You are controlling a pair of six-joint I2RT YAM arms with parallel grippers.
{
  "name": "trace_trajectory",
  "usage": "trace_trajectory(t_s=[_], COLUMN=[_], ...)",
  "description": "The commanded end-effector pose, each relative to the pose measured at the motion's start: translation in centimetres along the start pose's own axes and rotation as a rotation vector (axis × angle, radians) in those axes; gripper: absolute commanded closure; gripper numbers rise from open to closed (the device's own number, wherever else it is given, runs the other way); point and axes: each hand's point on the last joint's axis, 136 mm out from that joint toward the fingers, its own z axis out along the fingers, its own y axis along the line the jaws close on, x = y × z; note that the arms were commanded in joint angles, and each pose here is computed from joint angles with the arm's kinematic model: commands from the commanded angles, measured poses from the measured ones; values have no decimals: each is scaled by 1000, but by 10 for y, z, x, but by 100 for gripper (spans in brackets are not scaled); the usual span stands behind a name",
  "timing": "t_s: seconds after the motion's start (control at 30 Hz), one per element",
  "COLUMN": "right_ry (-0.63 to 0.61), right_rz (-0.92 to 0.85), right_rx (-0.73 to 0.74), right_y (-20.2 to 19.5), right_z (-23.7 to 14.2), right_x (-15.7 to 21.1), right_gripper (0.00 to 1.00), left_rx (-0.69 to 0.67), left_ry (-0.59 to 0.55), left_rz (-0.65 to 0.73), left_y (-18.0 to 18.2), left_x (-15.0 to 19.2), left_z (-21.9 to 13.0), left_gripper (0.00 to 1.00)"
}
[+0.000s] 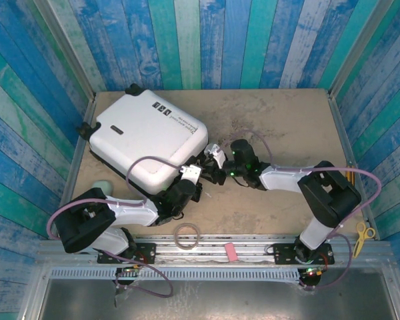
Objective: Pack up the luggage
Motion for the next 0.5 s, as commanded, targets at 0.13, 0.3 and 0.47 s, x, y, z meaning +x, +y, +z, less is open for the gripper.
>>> trace_trajectory(t_s=[0.13,0.3,0.47], right_ry=[35,37,35], right_rz=[-20,-31,-32], right_rx=[108,115,140], right_y=[-17,-14,-17], right_z=[9,3,2], right_x=[1,1,0], right_gripper=[57,56,55], left_rx=[55,52,54], left_ry=[260,260,260], left_rz=[16,17,15], left_y=[0,2,1], left_x=[79,80,80], left_z=[-7,-9,-8], left_gripper=[100,100,100])
